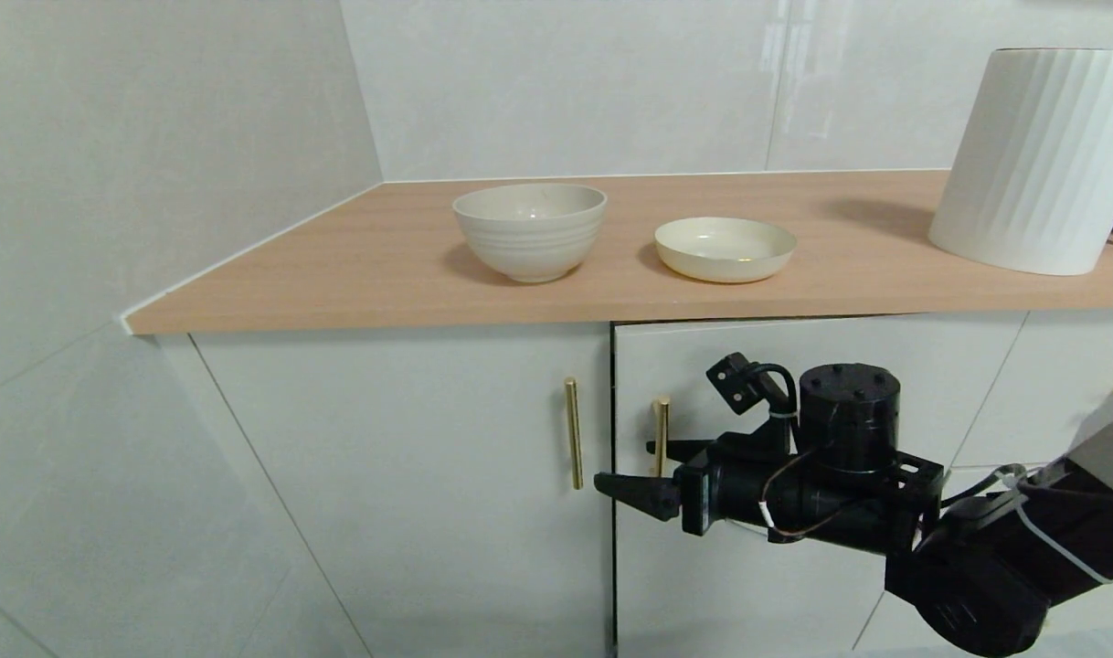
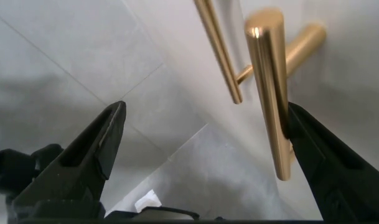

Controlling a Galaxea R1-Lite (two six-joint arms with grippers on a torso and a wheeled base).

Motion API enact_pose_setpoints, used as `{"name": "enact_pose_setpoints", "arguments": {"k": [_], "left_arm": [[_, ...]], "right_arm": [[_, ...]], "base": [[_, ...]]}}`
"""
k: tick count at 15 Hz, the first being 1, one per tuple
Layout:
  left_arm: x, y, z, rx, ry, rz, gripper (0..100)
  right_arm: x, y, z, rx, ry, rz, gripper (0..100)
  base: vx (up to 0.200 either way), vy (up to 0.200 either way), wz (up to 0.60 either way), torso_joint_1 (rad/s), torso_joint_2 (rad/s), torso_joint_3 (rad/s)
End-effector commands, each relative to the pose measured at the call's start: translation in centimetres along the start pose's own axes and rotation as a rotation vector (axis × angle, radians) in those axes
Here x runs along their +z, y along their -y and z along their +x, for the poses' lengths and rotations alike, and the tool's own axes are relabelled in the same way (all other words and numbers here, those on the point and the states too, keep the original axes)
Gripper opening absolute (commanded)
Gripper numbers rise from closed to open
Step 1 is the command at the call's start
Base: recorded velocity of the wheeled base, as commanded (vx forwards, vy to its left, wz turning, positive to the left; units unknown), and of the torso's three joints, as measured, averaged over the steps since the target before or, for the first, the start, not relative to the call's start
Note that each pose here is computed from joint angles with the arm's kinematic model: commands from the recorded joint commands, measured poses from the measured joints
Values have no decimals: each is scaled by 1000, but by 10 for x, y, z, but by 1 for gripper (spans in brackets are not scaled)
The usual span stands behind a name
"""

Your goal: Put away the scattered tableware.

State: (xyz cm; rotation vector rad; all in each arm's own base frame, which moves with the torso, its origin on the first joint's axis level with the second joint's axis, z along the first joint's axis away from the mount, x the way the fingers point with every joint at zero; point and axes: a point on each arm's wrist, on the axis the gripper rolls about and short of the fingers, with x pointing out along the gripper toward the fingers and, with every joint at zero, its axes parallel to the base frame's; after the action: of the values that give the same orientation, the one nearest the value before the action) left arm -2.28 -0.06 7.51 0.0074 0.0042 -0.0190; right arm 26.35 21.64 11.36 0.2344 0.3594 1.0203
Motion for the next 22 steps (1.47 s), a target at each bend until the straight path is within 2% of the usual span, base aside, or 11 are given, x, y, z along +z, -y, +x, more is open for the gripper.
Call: {"name": "enact_pose_setpoints", "arguments": {"k": [1, 4, 7, 9, 10, 12, 15, 16, 17, 20, 22], "left_arm": [[0, 0, 0, 1, -2, 0, 100], [0, 0, 0, -1, -3, 12, 100], [0, 0, 0, -1, -2, 3, 100], [0, 0, 0, -1, -2, 17, 100], [6, 0, -1, -4, 24, 16, 100], [49, 1, -14, -93, 121, 23, 100], [102, 5, 0, -283, 6, 22, 100], [106, 5, 3, -297, -6, 20, 100], [138, 7, 35, -400, -94, 0, 100], [158, 13, 93, -564, -234, -36, 100], [157, 27, 129, -672, -287, -33, 100]], "right_arm": [[2, -7, -8, 13, 5, -5, 100], [-3, -15, -23, 141, -51, -1, 100], [-13, -16, -32, 135, -86, 16, 100], [-24, -15, -38, 128, -116, 24, 100], [-23, -15, -38, 131, -99, 16, 100], [-29, -16, -43, 129, -116, 23, 100], [-34, -18, -51, 128, -119, 24, 100], [-34, -19, -52, 129, -116, 23, 100], [-34, -22, -59, 135, -108, 16, 100], [-32, -26, -64, 142, -101, 11, 100], [-33, -26, -64, 141, -103, 11, 100]], "base": [[0, 0, 0, 0, 0, 0], [0, 0, 0, 0, 0, 0], [0, 0, 0, 0, 0, 0], [0, 0, 0, 0, 0, 0], [0, 0, 0, 0, 0, 0], [0, 0, 0, 0, 0, 0], [0, 0, 0, 0, 0, 0], [0, 0, 0, 0, 0, 0], [0, 0, 0, 0, 0, 0], [0, 0, 0, 0, 0, 0], [0, 0, 0, 0, 0, 0]]}}
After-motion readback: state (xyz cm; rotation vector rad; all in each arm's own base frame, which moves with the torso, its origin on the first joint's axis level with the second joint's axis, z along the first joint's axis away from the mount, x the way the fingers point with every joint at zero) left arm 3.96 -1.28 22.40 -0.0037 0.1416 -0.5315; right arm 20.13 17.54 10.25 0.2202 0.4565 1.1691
